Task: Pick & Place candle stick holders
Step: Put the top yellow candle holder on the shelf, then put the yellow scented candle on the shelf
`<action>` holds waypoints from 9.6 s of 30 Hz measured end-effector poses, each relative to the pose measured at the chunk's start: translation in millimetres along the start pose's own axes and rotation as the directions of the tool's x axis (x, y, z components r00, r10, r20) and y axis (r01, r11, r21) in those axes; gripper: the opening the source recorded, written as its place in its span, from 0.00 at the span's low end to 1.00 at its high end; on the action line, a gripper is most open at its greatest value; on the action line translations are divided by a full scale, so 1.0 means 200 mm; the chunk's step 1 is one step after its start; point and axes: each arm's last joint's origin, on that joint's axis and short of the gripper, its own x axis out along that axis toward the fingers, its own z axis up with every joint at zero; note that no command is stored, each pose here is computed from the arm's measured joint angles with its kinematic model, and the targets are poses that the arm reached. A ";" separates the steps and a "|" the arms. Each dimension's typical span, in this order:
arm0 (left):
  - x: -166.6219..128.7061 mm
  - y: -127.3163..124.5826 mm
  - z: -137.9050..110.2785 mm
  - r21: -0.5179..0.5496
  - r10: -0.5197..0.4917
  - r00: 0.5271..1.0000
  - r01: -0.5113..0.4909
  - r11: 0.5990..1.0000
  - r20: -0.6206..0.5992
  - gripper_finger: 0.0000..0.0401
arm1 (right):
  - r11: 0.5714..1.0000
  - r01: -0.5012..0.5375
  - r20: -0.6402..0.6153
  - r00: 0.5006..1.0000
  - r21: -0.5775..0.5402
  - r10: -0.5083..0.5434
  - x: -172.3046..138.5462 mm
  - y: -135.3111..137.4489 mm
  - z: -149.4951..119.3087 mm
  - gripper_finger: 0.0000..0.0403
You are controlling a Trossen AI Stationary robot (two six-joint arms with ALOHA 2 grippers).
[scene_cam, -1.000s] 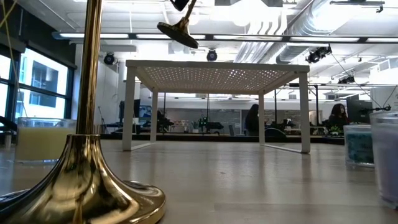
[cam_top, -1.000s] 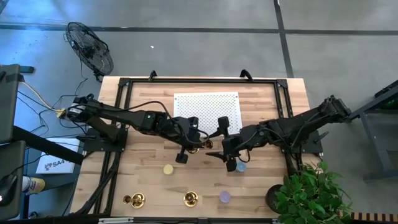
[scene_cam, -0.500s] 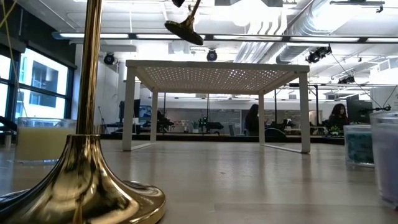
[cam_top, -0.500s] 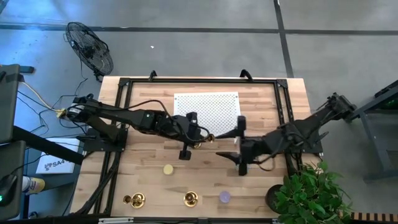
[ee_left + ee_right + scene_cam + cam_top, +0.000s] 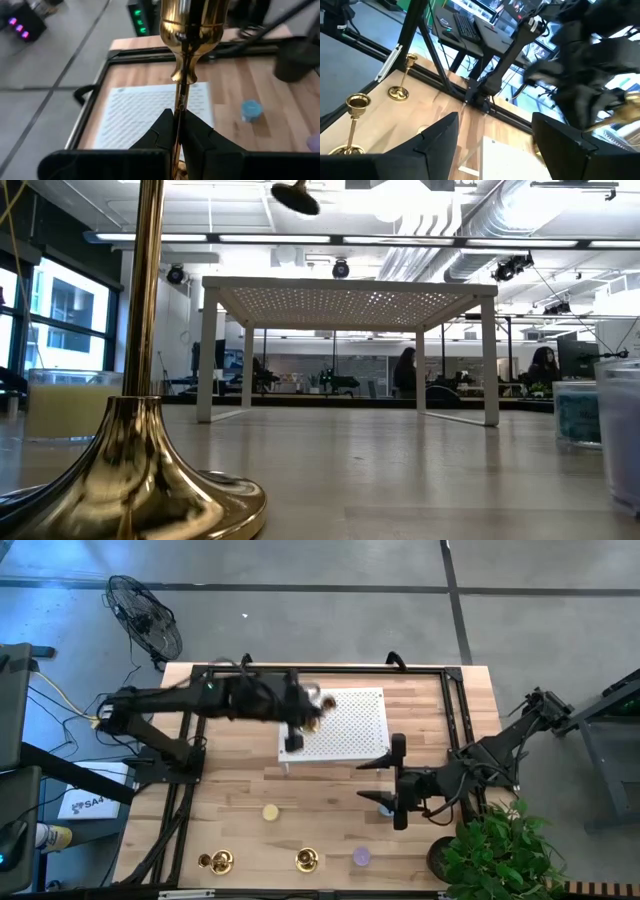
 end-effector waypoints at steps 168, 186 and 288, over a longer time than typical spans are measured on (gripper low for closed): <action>0.27 0.36 -0.87 -0.376 -0.056 0.998 0.055 0.925 0.007 0.08 | 0.998 -0.015 -0.066 0.998 0.068 0.020 0.04 -0.03 -0.05 0.61; 0.27 0.36 -0.87 -0.353 -0.061 0.998 0.055 0.934 -0.005 0.08 | 0.997 -0.050 -0.063 0.997 0.064 0.054 0.04 -0.03 -0.06 0.61; -0.35 -0.34 -0.93 -0.589 -0.360 0.873 0.109 0.801 -0.328 0.38 | 0.995 -0.068 -0.095 0.993 0.074 0.075 0.04 -0.02 -0.07 0.61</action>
